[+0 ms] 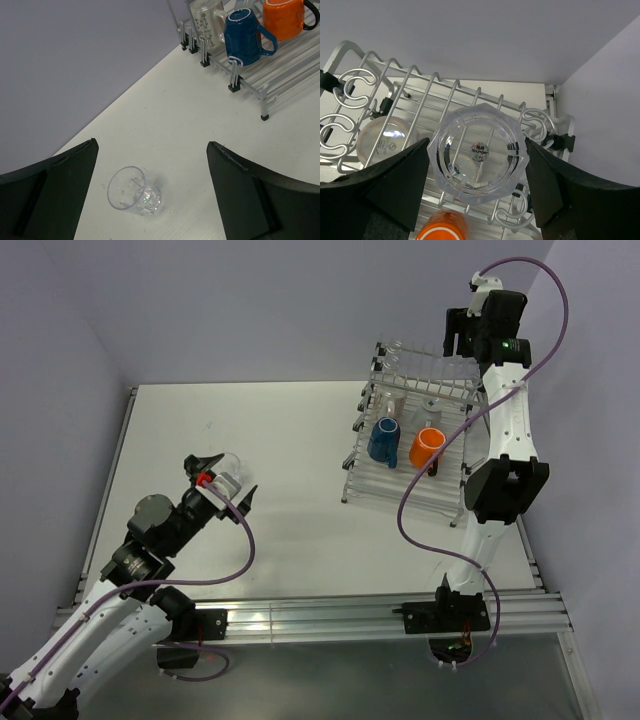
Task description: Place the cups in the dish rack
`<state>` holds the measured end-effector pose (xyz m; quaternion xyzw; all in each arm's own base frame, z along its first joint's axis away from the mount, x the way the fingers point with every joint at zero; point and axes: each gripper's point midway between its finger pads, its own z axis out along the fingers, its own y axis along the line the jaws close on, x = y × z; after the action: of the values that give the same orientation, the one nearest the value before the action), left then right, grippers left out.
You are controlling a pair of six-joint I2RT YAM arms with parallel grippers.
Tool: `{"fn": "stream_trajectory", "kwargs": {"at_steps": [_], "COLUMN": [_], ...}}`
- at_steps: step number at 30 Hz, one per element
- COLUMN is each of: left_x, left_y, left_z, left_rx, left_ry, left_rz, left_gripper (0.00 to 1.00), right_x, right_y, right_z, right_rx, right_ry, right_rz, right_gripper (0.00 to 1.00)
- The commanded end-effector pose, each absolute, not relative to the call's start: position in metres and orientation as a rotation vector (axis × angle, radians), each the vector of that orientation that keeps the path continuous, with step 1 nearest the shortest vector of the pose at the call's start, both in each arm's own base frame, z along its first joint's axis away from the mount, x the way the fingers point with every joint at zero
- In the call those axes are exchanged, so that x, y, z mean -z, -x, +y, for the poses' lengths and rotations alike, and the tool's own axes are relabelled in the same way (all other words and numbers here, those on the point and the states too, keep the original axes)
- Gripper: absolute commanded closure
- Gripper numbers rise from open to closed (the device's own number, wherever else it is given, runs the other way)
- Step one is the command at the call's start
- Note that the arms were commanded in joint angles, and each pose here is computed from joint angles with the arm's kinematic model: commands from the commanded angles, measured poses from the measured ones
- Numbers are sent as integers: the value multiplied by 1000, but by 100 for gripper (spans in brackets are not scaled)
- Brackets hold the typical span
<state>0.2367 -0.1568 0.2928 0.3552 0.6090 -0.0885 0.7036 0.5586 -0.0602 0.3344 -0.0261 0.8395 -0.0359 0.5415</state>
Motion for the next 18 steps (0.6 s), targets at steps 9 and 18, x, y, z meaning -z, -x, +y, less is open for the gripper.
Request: {"fn": "stream_trajectory", "kwargs": {"at_steps": [9,18], "left_x": [-305,-305], "left_y": [-239,-240], "left_z": [-156,-157], "left_rx": [198,196], "left_ry": [-763,-766], "left_rz": [1340,1340], "left_gripper": [1,1], "right_x": [-354,-355], "right_y": [-569,-569], "right_z": [-65,-67], "right_rx": [106,125], "right_ry": [38,26], "right_rz": [1920,1916], "right_gripper": [36,22]}}
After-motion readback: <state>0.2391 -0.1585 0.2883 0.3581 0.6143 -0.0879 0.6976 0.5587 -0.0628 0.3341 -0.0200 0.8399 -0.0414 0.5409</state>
